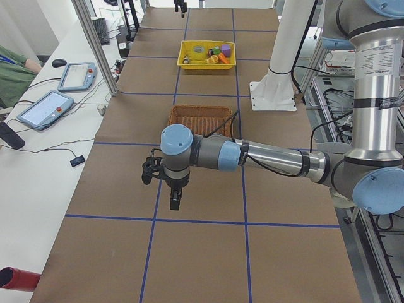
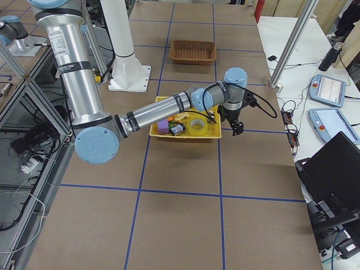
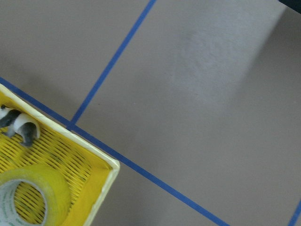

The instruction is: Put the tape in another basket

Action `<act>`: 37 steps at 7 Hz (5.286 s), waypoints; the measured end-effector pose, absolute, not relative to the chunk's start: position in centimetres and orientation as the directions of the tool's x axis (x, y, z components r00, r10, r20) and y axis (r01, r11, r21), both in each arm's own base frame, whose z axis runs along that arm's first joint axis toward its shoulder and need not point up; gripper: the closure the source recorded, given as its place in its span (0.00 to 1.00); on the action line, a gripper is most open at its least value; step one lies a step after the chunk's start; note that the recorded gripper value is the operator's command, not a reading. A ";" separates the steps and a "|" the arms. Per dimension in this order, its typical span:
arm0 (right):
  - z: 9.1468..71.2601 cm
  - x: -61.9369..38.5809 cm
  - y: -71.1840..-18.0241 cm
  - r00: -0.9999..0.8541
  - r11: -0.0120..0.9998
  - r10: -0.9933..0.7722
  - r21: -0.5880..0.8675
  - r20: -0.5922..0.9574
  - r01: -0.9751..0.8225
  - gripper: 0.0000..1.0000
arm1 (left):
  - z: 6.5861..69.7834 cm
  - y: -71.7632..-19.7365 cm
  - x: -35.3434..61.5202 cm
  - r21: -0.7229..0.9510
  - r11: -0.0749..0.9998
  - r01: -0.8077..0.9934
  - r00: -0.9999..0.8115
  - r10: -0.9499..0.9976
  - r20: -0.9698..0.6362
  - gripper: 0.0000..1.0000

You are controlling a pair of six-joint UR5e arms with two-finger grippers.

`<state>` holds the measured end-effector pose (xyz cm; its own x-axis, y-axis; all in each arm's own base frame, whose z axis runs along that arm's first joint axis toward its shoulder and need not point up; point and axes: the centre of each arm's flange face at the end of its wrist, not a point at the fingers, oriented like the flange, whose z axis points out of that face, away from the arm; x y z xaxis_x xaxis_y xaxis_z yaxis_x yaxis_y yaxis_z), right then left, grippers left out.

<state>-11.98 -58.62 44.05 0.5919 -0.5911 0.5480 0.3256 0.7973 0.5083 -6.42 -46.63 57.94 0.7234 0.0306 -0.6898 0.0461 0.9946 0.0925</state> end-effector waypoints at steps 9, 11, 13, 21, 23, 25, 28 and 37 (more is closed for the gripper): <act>47.7 -26.8 -55.2 0.404 0.675 -0.737 0.550 0.542 0.492 0.26 | 58.0 -46.8 -6.4 0.110 0.993 0.040 0.721 0.047 -0.691 0.01; 49.1 -27.7 -55.0 0.402 0.681 -0.729 0.526 0.554 0.510 0.32 | 58.1 -46.8 -6.4 0.113 0.993 0.040 0.721 0.049 -0.691 0.01; 49.4 -27.9 -55.0 0.401 0.683 -0.727 0.520 0.558 0.513 0.31 | 58.1 -46.8 -6.4 0.113 0.993 0.040 0.721 0.049 -0.691 0.01; 49.7 -28.1 -54.2 0.377 0.681 -0.725 0.517 0.576 0.519 0.39 | 57.9 -46.8 -6.4 0.114 0.992 0.043 0.721 0.048 -0.691 0.01; 49.9 -28.9 -53.8 0.369 0.675 -0.729 0.514 0.576 0.530 0.39 | 57.9 -46.8 -6.4 0.113 0.993 0.043 0.721 0.047 -0.691 0.01; 49.9 -29.4 -53.5 0.363 0.671 -0.731 0.513 0.578 0.535 1.00 | 58.0 -46.8 -6.4 0.112 0.993 0.043 0.721 0.047 -0.691 0.01; 48.2 -29.1 -53.4 0.347 0.656 -0.747 0.544 0.567 0.522 1.00 | 57.7 -47.1 -6.4 0.118 0.992 0.044 0.723 0.050 -0.689 0.01; 24.0 -25.6 -50.7 0.189 0.901 -0.423 0.433 0.886 -0.016 1.00 | 41.7 -51.4 3.3 0.289 0.905 0.313 0.465 0.119 -0.877 0.02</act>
